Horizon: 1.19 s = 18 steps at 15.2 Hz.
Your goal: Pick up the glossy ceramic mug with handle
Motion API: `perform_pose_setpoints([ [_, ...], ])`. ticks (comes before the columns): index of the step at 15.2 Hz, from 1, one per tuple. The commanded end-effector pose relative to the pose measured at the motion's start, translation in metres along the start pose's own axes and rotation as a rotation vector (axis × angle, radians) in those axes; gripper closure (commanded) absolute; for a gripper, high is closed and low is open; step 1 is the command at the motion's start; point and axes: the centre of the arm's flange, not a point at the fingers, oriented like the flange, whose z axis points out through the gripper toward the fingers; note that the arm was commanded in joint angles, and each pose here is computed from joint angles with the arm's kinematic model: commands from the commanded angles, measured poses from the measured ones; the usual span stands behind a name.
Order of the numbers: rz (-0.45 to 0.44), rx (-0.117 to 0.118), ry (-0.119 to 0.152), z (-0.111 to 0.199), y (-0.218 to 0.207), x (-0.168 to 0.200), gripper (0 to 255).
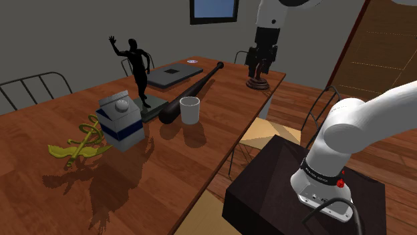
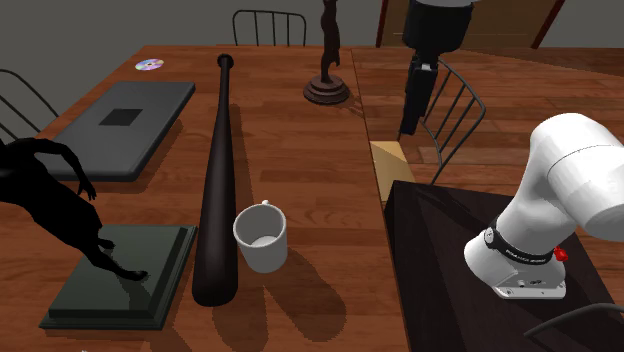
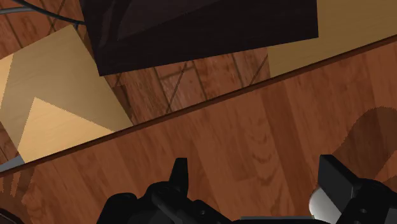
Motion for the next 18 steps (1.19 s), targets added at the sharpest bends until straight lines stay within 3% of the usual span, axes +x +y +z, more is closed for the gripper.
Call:
perform_pose_setpoints([
  [1,0.000,0.000,0.000,0.000,0.000,0.000,0],
  [18,0.019,-0.069,0.110,0.093,-0.166,0.117,0],
])
